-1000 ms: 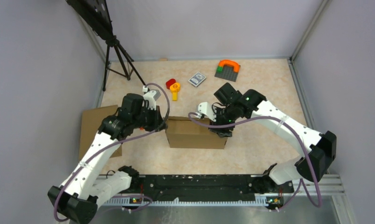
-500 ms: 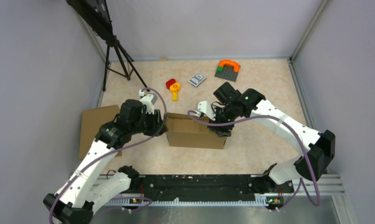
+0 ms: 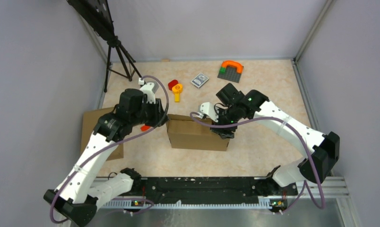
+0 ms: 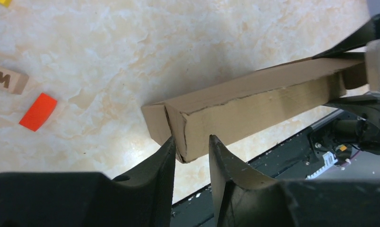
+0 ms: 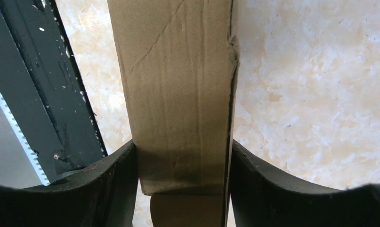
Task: Fold the paper box
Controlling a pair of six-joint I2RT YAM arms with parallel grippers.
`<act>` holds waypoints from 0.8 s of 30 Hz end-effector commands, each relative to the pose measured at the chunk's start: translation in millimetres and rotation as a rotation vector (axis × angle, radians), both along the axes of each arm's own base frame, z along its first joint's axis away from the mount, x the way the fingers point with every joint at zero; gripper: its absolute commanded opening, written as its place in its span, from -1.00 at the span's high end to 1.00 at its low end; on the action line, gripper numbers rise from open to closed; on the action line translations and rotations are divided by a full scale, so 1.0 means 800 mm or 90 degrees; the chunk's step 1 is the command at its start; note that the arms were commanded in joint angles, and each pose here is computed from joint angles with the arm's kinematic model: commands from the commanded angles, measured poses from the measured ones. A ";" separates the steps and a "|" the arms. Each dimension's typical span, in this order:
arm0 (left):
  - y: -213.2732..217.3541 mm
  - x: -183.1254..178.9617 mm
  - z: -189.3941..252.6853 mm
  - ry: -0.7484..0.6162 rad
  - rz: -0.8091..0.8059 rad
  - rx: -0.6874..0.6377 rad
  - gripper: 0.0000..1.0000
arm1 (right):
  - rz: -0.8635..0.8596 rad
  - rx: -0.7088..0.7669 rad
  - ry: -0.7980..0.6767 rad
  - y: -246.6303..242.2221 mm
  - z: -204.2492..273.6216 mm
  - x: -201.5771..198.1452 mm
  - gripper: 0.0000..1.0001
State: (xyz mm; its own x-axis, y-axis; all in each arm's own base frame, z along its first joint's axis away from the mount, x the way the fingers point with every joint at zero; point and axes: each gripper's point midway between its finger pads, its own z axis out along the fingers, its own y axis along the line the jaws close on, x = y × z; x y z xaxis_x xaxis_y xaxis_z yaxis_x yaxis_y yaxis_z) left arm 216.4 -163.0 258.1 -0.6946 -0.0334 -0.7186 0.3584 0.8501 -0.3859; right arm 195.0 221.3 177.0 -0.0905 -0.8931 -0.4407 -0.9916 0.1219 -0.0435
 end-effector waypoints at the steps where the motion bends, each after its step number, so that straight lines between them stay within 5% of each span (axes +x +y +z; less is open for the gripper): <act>1: 0.007 0.012 0.000 0.000 0.012 0.040 0.34 | 0.006 0.005 -0.001 0.004 0.002 -0.005 -0.06; 7: 0.004 0.018 -0.005 0.004 0.012 0.043 0.50 | 0.006 0.004 0.001 0.005 0.001 -0.006 -0.06; 12: -0.008 0.015 -0.012 0.015 -0.022 0.030 1.00 | -0.001 -0.001 -0.004 0.004 0.000 -0.004 -0.06; 24: -0.011 -0.013 -0.030 0.027 -0.060 0.006 1.00 | -0.056 -0.017 -0.046 0.001 -0.005 0.014 -0.13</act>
State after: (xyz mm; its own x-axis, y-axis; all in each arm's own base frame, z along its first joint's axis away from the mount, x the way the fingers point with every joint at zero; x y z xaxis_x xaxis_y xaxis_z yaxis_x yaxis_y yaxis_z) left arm 217.2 -164.5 233.7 -0.7296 0.0315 -0.6831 0.3733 0.8554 -0.3592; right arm 195.2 221.7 176.5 -0.1073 -0.8968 -0.4292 -0.9875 0.1463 -0.0587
